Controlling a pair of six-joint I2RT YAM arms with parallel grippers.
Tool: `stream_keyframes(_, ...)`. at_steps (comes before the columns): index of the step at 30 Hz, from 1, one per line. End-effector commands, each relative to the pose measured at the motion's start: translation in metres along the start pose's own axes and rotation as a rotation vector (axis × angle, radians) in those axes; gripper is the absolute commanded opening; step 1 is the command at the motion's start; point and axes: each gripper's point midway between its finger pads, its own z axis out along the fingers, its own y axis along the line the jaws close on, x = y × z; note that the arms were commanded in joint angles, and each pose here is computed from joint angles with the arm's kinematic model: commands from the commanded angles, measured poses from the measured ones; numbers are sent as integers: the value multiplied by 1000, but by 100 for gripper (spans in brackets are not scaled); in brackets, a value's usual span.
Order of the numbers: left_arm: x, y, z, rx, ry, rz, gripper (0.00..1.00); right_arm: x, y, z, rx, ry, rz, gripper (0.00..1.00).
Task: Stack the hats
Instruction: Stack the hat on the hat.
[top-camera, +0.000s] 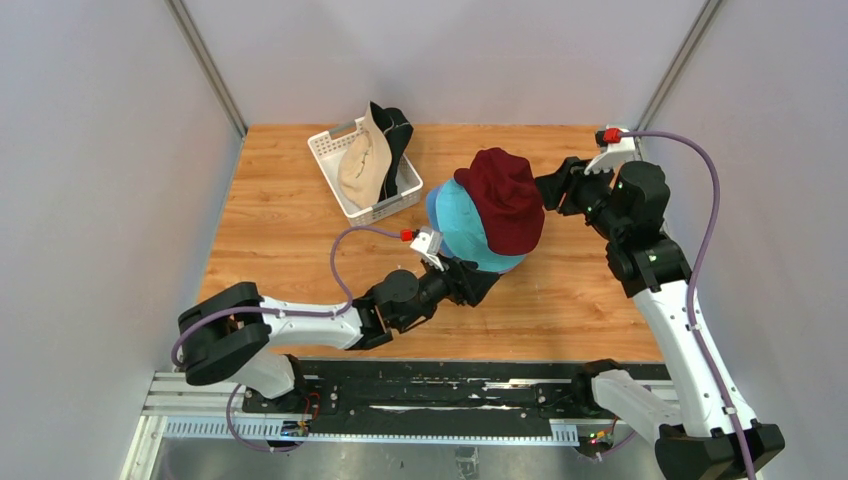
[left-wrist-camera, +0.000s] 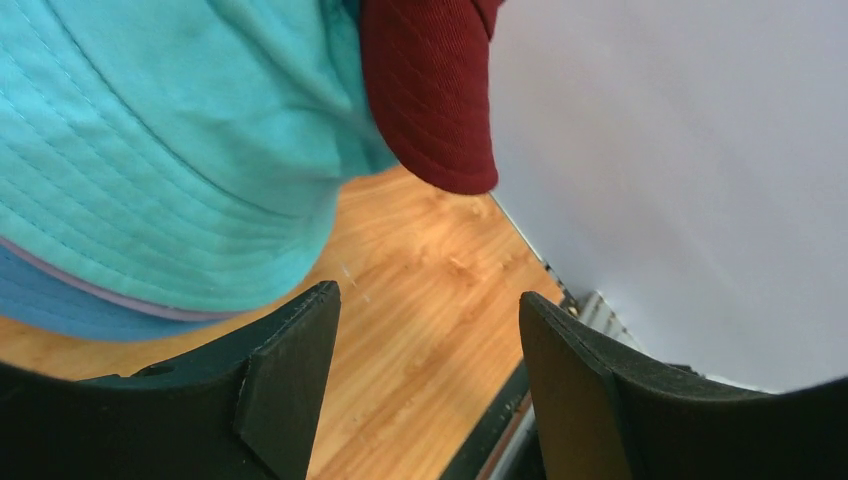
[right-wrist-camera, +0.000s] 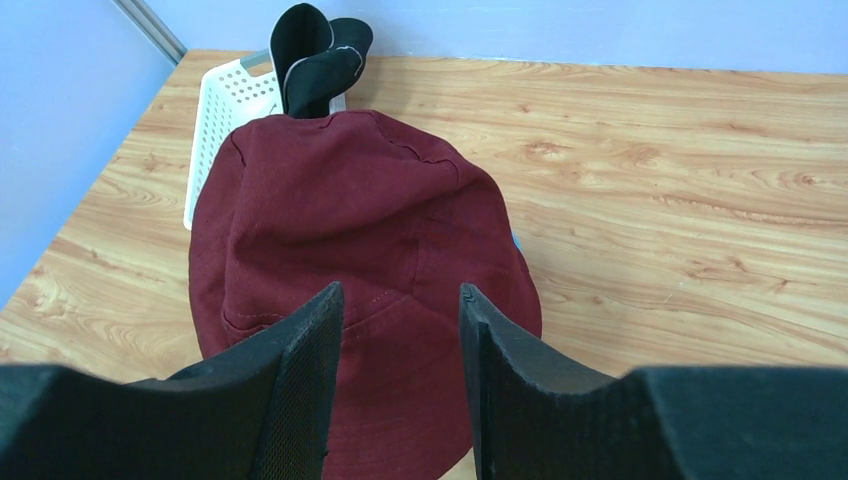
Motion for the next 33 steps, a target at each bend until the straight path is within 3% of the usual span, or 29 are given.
stream_keyframes(1,-41,-8,14,-33,-156,48,71,-3,13,0,-52,-22,-1,46)
stream_keyframes(19,-85,-11,21,-125,-243,231,72,-1,12,2,-52,-20,-12,46)
stream_keyframes(33,-98,-4,43,-130,-249,268,70,0,11,1,-50,-21,-15,46)
